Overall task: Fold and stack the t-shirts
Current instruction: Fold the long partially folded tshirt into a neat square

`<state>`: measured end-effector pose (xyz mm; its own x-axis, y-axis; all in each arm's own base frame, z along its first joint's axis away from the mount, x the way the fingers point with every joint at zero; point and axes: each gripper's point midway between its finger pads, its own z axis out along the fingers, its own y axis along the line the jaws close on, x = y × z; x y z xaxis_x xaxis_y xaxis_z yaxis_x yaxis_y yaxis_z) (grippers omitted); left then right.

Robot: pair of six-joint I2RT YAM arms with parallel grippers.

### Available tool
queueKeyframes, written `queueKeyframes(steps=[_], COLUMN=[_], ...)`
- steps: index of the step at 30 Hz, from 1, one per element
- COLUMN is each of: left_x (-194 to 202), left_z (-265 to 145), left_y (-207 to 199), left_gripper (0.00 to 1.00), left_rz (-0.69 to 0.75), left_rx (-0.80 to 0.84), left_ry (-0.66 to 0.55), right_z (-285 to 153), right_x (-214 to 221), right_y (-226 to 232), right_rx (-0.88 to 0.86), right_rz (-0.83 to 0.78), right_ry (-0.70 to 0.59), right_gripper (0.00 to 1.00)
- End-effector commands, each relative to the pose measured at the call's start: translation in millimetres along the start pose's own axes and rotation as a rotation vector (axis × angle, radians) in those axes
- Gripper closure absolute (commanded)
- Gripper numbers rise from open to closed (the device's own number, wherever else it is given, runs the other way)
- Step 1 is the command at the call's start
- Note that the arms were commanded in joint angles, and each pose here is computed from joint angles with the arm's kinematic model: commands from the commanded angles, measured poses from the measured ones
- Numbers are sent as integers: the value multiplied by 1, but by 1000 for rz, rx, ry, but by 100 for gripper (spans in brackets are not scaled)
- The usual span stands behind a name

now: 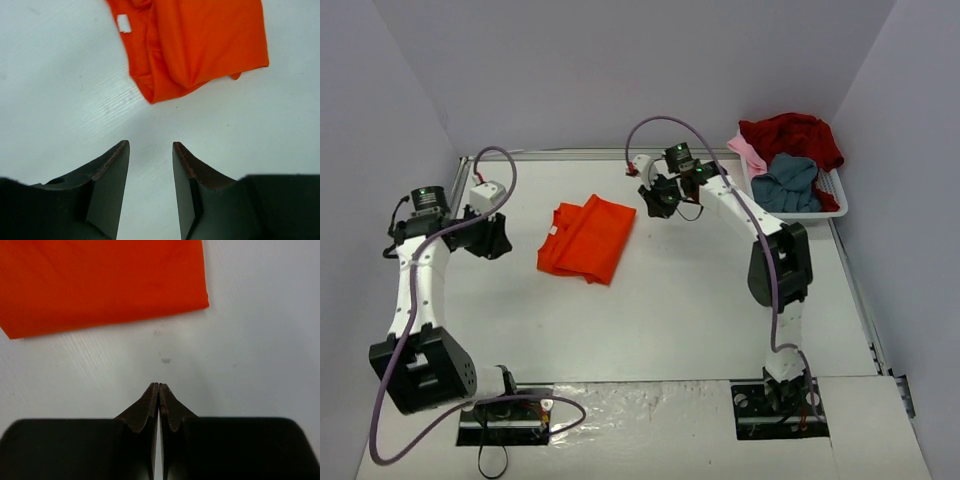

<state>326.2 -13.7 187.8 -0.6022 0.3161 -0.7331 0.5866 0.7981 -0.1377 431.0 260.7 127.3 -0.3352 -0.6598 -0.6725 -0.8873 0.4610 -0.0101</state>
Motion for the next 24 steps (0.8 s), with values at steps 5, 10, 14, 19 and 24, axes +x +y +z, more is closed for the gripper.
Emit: queueKeyframes(steps=[5,10,14,19,24], left_x=[51,76,88,78,73], left_z=[-64,-78,-86,-111,-114], left_y=[-12,-19,-16,-10,-6], left_gripper=[59,59,59,59,59], left_rz=[5,-30,-61,-36,-58], left_rx=[-247,-365,-450,-581,-600], left_ry=[46,63,82,46,36], right_z=[51,90,139,166,161], right_x=[-70,-85,-55,-7,58], right_y=[27,48,67,78,78], right_rx=[-115,-208,-281,-341,-360], right_rz=[-99,-124,-97,-39,59], right_ry=[-107,-143,-76,18,145], right_gripper=[100,100,100,100,100])
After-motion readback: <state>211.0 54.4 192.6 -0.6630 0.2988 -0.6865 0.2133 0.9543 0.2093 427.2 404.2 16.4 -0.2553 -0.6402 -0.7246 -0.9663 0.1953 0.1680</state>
